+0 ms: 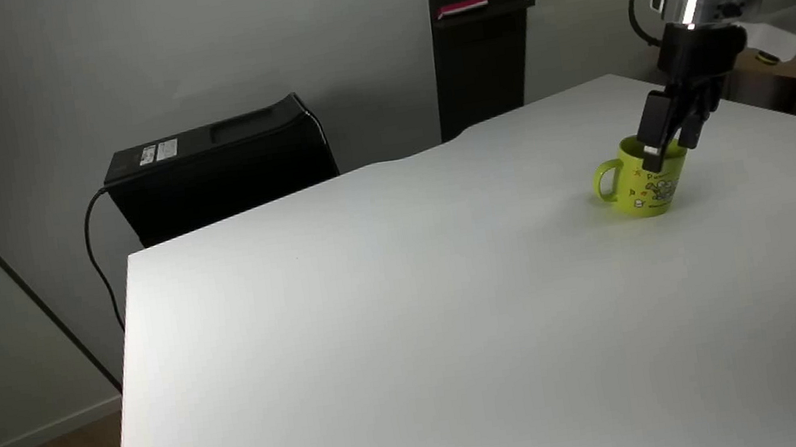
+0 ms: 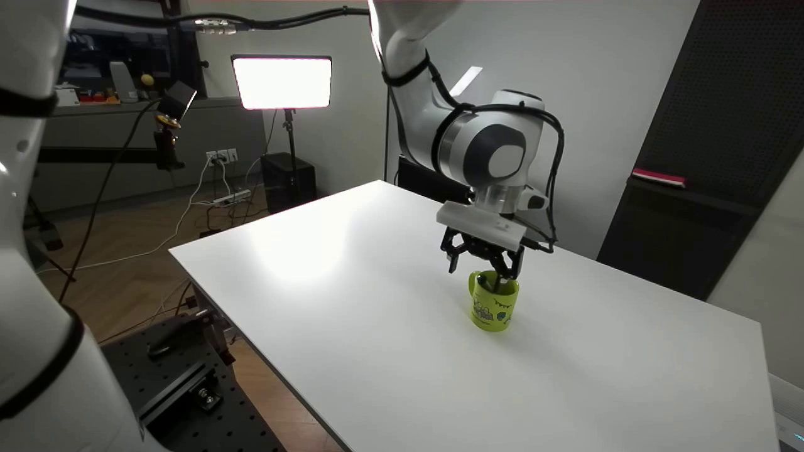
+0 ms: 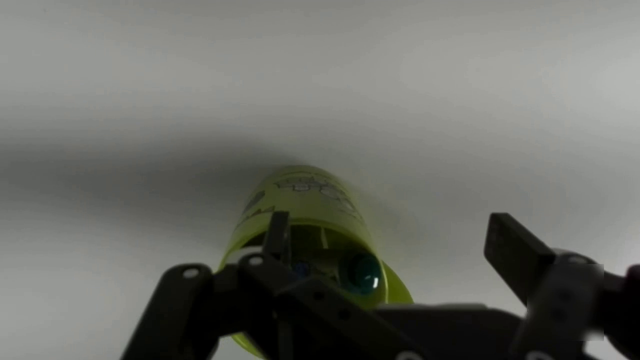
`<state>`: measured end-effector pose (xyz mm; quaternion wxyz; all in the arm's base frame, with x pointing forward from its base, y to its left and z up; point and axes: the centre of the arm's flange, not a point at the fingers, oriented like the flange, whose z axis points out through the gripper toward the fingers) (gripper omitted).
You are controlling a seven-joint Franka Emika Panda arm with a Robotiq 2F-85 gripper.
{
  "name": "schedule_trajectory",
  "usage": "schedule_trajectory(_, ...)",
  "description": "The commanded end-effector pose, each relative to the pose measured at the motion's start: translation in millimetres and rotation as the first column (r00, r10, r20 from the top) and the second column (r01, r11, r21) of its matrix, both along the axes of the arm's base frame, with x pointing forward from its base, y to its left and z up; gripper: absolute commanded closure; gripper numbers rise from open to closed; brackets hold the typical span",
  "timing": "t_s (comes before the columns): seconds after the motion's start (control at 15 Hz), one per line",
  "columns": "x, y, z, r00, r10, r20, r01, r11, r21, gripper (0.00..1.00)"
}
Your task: Put the marker in the mug on the table
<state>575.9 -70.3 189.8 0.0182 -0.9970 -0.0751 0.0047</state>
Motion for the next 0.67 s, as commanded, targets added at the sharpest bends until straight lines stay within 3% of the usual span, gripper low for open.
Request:
schedule_trajectory(0.0, 9.0, 0.5, 5.6, 0.999, -0.019, 0.031, 0.020, 1.000, -0.024, 0.00)
schedule_trajectory(0.6, 11.5, -3.6, 1.5, 0.999, -0.025, 0.043, 0.026, 0.999, -0.023, 0.00)
